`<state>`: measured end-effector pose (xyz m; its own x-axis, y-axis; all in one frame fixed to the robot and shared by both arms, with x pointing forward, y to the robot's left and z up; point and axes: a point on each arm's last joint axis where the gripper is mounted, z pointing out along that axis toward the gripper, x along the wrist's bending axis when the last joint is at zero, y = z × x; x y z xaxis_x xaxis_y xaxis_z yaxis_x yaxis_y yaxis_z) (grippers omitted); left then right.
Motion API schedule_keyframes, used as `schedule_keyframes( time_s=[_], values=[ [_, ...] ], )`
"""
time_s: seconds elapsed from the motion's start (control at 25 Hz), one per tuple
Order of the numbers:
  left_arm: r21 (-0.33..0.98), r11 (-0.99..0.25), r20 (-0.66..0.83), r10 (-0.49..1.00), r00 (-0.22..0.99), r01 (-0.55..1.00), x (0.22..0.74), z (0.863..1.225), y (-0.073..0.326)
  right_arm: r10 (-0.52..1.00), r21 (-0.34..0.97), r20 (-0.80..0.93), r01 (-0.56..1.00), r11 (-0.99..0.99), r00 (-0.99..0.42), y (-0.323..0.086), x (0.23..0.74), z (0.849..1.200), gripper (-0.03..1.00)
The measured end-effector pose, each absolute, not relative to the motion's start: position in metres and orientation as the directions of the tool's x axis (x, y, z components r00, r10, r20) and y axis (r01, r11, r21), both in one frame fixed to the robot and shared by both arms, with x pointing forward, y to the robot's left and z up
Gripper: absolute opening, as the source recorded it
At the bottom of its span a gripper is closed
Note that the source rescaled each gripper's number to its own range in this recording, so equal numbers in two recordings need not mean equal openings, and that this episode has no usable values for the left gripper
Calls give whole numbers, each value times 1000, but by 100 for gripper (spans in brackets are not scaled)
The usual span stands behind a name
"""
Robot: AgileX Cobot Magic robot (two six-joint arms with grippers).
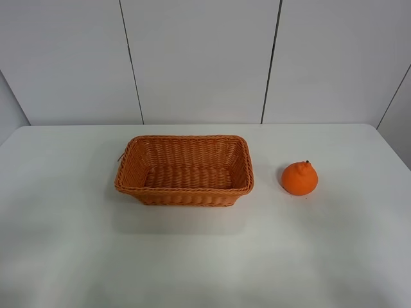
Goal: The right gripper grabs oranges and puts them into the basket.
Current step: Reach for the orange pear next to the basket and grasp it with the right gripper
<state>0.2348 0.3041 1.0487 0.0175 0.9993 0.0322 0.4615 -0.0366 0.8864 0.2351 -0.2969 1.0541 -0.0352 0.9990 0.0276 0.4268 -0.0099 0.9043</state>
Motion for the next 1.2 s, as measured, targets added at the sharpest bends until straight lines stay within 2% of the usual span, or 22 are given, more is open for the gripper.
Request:
schedule_keyframes(
  time_s=[0.4,0.56,0.76,0.88,1.04,1.2],
  values=[
    [886,-37,32,999,17,461,235,1049,304,999,904,25,427,-8,-34,-297,235,1054,100],
    [886,-37,32,999,17,461,235,1049,304,999,892,24,451,-7,-32,-297,246,1070,100],
    [886,-37,32,999,17,461,235,1049,304,999,836,25,549,-5,-28,-296,300,1106,100],
    [886,-37,32,999,17,461,235,1049,304,999,767,26,642,-4,-25,-294,343,1116,100],
    [886,-37,32,999,17,461,235,1049,304,999,634,5,772,35,-50,-292,418,1114,100],
    [886,-37,32,999,17,461,235,1049,304,998,490,17,870,48,-65,-289,492,1094,100]
  ],
)
